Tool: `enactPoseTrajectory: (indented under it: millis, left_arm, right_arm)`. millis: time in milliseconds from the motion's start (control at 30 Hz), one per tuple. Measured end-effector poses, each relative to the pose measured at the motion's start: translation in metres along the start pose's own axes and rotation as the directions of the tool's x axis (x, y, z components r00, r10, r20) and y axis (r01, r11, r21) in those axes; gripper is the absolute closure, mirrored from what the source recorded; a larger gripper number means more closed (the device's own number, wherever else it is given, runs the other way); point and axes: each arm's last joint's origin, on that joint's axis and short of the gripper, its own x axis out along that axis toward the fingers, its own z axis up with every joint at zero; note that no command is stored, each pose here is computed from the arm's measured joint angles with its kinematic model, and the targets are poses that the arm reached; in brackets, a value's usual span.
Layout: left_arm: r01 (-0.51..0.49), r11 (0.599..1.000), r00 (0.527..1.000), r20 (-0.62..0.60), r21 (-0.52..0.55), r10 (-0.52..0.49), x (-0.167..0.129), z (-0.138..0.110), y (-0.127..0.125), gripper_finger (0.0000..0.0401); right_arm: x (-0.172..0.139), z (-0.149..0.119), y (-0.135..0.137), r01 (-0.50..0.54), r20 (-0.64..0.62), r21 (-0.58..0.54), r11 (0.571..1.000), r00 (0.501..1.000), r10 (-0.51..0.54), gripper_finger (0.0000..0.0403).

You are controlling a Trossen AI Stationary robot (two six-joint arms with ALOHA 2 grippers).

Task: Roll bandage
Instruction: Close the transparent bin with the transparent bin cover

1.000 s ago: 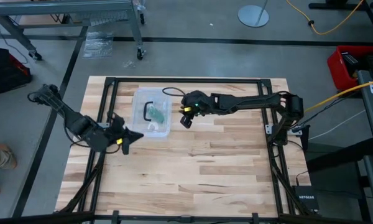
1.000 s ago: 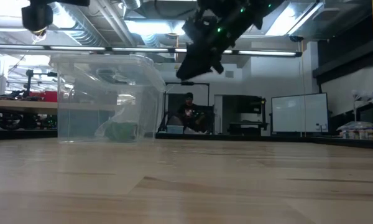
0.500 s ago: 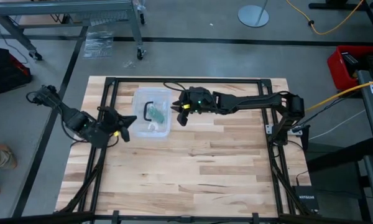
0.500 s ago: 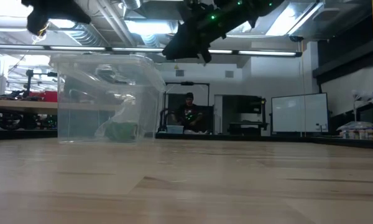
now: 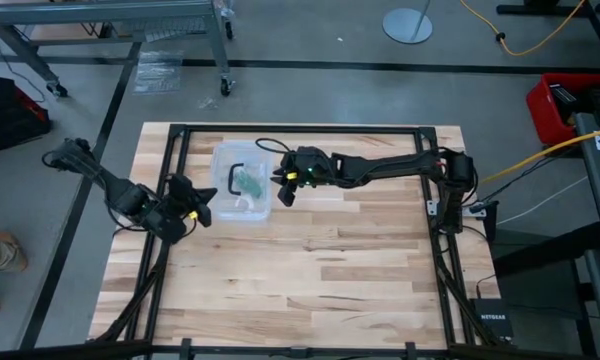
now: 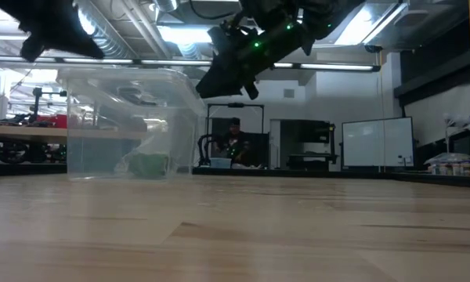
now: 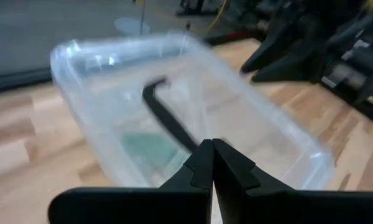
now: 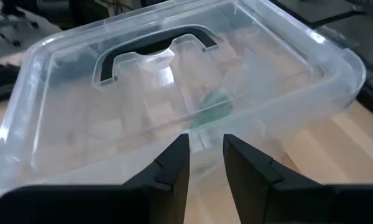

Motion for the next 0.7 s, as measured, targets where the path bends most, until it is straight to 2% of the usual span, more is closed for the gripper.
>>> enactPoseTrajectory:
  millis: [133,367,533,633,700]
  left_arm:
    - [-0.017,0.999,0.998,-0.057,-0.048,0.014,0.006,-0.016,0.007,0.0401]
    - [-0.047,0.995,0.997,-0.068,-0.093,0.04,0.012,-0.032,0.015,0.0401]
    - [-0.033,0.995,0.998,-0.061,-0.091,0.028,0.012,-0.031,0.014,0.0401]
    - [-0.006,0.998,1.0,-0.028,-0.069,0.004,0.01,-0.024,0.009,0.0401]
    - [0.019,0.999,1.0,0.013,-0.048,-0.019,0.006,-0.013,0.005,0.0401]
  right_arm:
    - [0.001,-0.001,0.0,-0.009,-0.001,0.015,1.0,1.0,0.009,0.0299]
    - [0.001,-0.002,0.0,-0.005,-0.021,0.015,1.0,1.0,0.006,0.0299]
    - [0.001,-0.002,0.0,-0.006,-0.016,0.015,1.0,1.0,0.006,0.0299]
    - [-0.001,0.003,0.001,-0.017,0.035,0.014,1.0,0.999,0.017,0.0299]
    - [-0.009,0.016,0.003,-0.03,0.088,0.001,1.0,0.996,0.03,0.0299]
